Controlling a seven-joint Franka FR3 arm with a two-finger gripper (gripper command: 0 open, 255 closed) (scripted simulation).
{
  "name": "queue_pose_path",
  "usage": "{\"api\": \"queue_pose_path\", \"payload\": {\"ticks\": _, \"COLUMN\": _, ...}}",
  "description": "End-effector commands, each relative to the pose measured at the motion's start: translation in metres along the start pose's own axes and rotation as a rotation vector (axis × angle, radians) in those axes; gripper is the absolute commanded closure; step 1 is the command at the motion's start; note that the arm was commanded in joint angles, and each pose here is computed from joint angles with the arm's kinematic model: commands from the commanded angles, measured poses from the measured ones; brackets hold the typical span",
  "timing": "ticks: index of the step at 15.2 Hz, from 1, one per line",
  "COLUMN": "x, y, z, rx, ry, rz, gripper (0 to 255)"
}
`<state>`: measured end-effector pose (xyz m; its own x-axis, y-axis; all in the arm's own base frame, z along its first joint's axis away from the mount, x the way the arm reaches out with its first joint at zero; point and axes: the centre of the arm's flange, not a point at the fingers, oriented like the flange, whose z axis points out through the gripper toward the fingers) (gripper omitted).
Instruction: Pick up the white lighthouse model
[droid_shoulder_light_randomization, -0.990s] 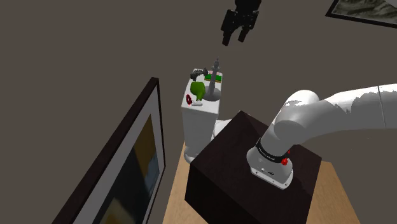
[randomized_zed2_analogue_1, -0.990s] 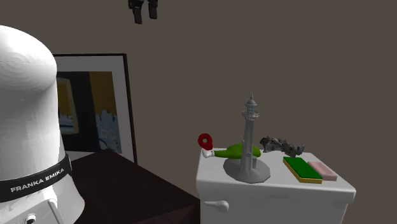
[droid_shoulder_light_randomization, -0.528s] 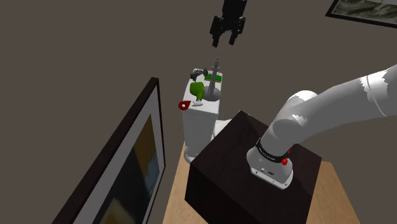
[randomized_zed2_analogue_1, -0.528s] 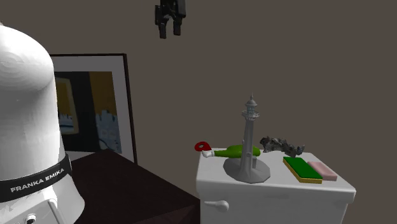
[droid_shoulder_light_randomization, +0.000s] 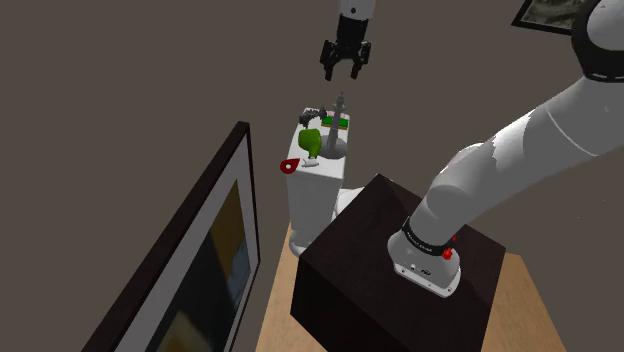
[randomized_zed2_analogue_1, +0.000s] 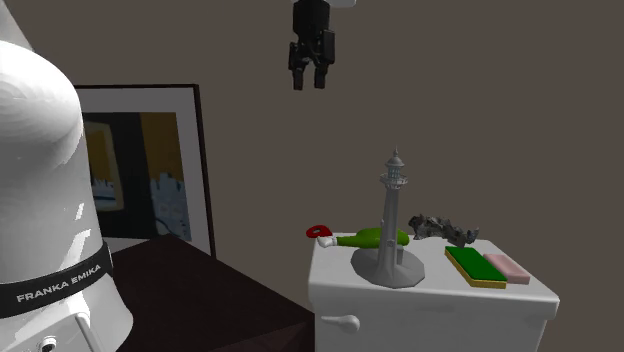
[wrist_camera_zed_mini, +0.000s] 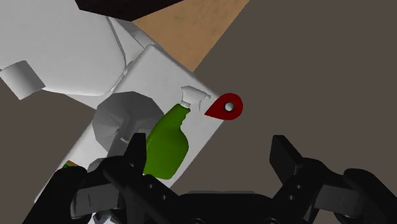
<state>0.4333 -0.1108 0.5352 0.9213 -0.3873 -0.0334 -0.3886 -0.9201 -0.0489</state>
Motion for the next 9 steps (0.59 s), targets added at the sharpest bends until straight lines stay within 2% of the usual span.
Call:
{"api": "queue_pose_path", "payload": {"ticks": 1, "x": 0.023, "y": 0.013, "z": 0.014, "rx": -0.002, "ry": -0.012, "rz": 0.036, "gripper": 0}}
{"api": "queue_pose_path", "payload": {"ticks": 9, "x": 0.102, "y": 0.063, "z": 0.072, "rx": -0.006, "ry": -0.062, "rz": 0.177, "gripper": 0}}
